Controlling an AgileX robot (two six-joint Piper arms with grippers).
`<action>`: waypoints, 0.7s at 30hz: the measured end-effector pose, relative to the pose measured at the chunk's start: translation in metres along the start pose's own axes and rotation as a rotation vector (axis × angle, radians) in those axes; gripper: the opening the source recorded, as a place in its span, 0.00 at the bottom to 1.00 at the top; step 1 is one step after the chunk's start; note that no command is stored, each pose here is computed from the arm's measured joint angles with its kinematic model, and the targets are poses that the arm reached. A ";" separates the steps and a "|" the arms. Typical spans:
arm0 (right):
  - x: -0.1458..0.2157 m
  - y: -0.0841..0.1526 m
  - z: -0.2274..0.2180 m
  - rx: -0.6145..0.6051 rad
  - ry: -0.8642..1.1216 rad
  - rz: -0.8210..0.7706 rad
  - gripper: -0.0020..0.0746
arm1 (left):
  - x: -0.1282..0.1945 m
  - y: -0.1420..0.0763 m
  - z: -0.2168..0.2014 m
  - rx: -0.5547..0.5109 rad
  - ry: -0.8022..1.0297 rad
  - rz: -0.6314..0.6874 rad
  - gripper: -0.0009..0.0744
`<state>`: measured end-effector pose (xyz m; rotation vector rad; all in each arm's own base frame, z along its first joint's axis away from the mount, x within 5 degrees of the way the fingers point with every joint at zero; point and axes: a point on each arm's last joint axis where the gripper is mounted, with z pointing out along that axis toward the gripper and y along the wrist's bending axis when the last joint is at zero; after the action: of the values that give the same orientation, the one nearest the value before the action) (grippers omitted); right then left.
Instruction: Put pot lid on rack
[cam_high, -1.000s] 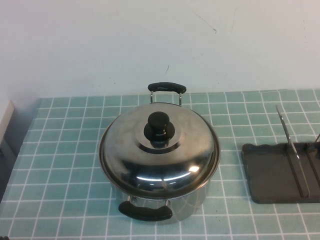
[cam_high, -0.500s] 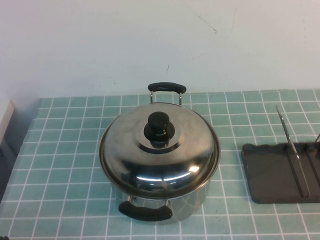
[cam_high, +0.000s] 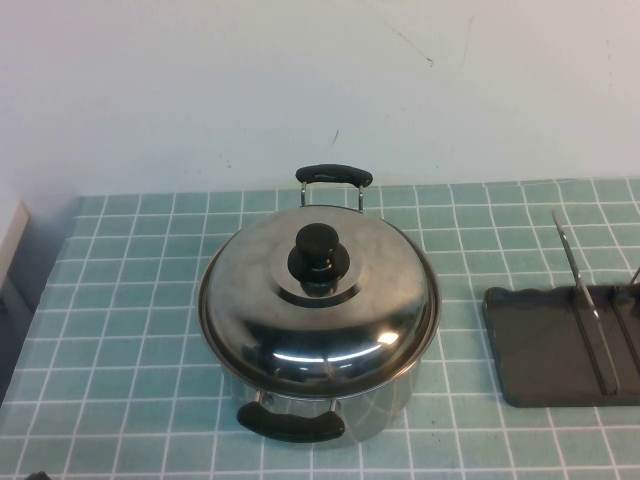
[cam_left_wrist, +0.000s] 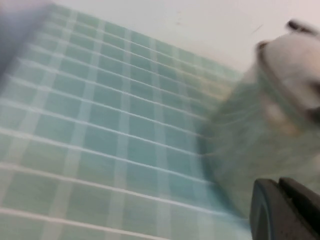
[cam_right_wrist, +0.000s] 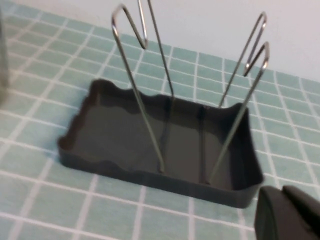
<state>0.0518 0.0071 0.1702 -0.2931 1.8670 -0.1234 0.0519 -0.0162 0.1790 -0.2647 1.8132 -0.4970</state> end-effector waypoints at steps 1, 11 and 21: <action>-0.001 0.002 0.000 -0.021 -0.010 0.061 0.02 | 0.000 -0.003 0.000 0.031 0.001 -0.095 0.01; -0.018 0.015 -0.003 -0.235 -0.134 0.783 0.02 | -0.014 -0.013 -0.002 0.191 -0.113 -0.616 0.01; -0.019 0.014 -0.003 -0.232 -0.152 0.761 0.02 | -0.018 -0.013 -0.003 0.164 -0.166 -0.326 0.01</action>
<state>0.0525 0.0255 0.1855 0.2570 1.7250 0.6186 0.0535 -0.0191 0.2012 -0.4778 1.5636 -0.8243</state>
